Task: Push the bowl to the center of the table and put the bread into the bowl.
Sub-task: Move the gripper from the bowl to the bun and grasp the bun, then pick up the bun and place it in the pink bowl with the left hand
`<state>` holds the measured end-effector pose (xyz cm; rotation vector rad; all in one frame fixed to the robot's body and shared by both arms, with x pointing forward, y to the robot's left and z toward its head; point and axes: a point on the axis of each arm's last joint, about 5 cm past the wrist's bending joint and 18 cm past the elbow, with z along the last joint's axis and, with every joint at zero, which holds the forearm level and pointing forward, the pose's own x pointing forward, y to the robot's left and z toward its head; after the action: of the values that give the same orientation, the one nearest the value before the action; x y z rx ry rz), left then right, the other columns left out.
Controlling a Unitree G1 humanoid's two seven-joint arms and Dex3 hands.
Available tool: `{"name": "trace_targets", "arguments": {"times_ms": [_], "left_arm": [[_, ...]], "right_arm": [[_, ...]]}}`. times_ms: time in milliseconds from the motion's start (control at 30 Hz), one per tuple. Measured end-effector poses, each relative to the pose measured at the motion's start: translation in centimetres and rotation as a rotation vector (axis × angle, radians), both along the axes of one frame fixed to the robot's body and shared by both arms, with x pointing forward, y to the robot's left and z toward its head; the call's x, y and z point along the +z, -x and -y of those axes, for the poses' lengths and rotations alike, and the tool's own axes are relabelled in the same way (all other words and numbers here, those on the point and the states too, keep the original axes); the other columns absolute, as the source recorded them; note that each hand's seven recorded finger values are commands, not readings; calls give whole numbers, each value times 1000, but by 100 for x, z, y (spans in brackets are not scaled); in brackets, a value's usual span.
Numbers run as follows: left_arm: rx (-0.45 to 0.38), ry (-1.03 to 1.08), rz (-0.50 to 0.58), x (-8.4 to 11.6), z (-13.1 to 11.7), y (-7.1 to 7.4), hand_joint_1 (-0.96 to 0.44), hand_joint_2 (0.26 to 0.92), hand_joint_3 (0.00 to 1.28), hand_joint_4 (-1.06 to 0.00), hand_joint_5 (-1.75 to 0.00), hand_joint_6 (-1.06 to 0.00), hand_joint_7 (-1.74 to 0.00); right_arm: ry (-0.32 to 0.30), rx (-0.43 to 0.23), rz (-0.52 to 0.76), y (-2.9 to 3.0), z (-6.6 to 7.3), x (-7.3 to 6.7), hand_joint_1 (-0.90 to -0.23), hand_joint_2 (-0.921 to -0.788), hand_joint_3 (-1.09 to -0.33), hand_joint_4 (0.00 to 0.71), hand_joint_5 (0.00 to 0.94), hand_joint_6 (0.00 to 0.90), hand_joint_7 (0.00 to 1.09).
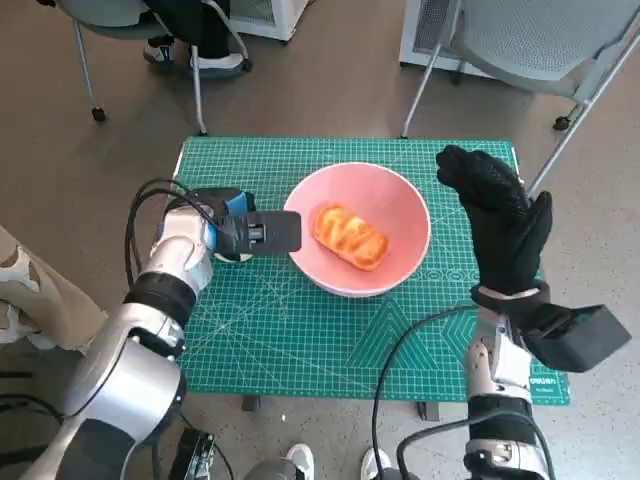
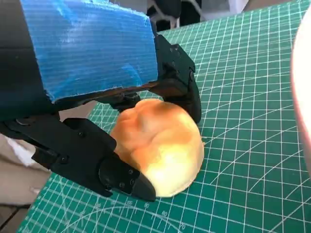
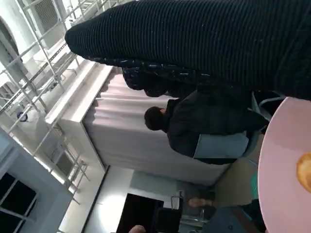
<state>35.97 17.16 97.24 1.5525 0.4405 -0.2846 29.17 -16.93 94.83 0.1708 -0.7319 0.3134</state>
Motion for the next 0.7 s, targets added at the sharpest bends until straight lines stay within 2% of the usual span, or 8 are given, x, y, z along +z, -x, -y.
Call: {"name": "trace_targets", "arguments": {"times_ms": [300,567,700], "left_arm": [[-27,-1,7,-1,-22,3,1,916,59,-730,-1030,-621,-1262],[-12,35,-15,30,-90,0,1,919,57,-725,-1013,-621,-1282],[-10,72,-13,84,-130,-10,0,920,54,-726,-1083,-618,-1219]], "right_arm": [[1,1,-3,0,0,-8,-634,-921,-744,225,0,95,418],[0,0,-6,0,3,-13,-634,-921,-744,225,0,93,419],[-1,0,-5,-1,3,-12,-634,-921,-744,225,0,93,419]]}}
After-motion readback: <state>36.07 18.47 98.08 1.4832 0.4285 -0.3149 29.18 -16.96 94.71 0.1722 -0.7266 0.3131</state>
